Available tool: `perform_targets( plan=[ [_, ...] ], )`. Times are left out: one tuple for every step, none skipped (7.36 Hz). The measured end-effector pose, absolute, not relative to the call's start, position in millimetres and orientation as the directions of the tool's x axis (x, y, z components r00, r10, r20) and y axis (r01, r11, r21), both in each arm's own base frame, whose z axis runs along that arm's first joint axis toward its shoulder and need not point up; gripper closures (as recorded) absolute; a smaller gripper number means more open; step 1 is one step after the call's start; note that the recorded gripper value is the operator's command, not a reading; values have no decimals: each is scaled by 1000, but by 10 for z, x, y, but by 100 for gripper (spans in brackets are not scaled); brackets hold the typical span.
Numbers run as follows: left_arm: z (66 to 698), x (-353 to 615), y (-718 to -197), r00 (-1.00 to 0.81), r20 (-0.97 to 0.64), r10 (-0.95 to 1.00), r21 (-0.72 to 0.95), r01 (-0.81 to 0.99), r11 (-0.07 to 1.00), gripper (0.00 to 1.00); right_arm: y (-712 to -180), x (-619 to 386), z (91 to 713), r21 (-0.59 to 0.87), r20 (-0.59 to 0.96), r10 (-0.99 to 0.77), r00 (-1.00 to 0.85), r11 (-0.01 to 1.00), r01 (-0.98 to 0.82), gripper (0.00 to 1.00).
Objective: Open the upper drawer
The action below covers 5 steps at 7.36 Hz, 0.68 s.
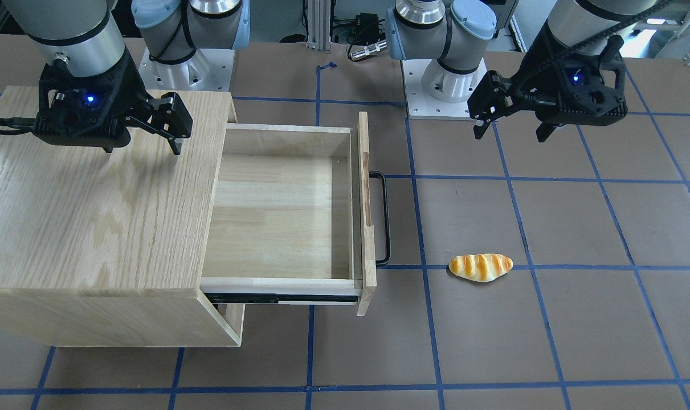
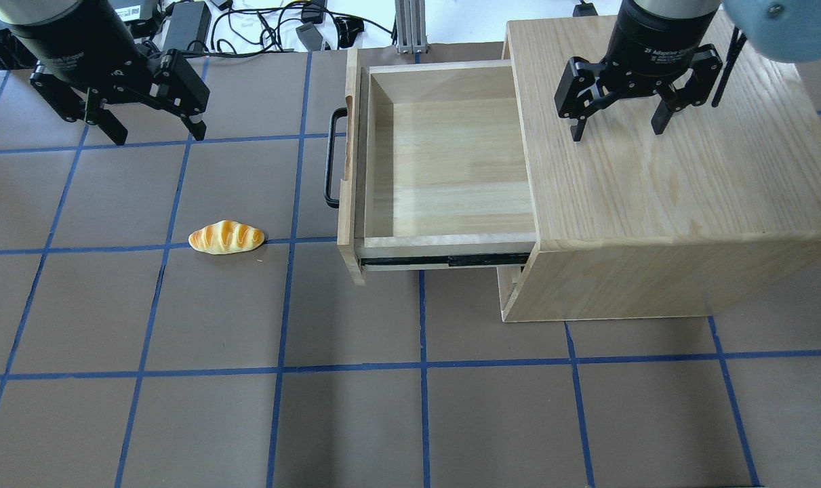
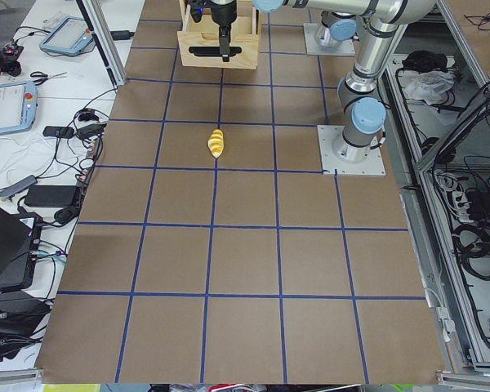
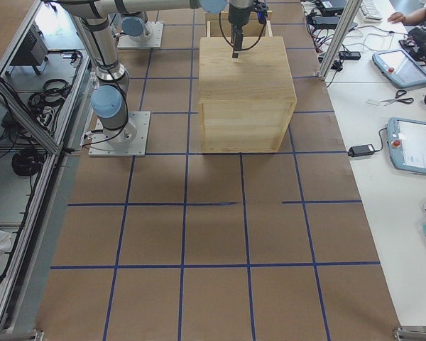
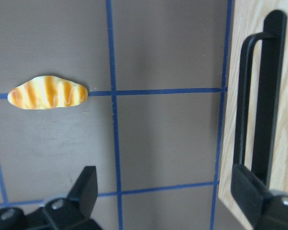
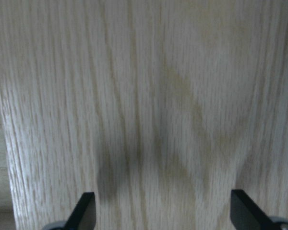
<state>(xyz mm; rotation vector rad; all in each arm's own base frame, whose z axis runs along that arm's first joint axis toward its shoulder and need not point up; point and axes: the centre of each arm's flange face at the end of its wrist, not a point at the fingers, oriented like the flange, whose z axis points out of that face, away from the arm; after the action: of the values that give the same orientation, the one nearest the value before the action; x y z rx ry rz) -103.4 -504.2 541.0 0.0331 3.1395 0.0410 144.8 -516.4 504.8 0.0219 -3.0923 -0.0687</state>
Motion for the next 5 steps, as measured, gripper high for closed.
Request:
perform_targets(
  plan=[
    [5383,-1149,-5037,-999,-31,40,8,40,999,0,-5165,1448,5049,45,48,-15,-999,999,-13,0],
    [5323,-1243,-5070,-997,-57,55,-27,57,998,0,-5164,1448,5048,45,48,-15,-999,999,-13,0],
    [5285,-1295,-5079,-996,-66,62,-55,66,996,0,-5164,1448,5047,45,48,-15,-999,999,-13,0],
    [5306,-1319,-5051,-995,-66,69,-75,74,994,0,-5164,1448,5048,45,48,-15,-999,999,-12,0],
    [5327,-1314,-5031,-996,-56,73,-85,78,993,0,-5165,1447,5047,45,48,-14,-999,999,-12,0]
  ],
)
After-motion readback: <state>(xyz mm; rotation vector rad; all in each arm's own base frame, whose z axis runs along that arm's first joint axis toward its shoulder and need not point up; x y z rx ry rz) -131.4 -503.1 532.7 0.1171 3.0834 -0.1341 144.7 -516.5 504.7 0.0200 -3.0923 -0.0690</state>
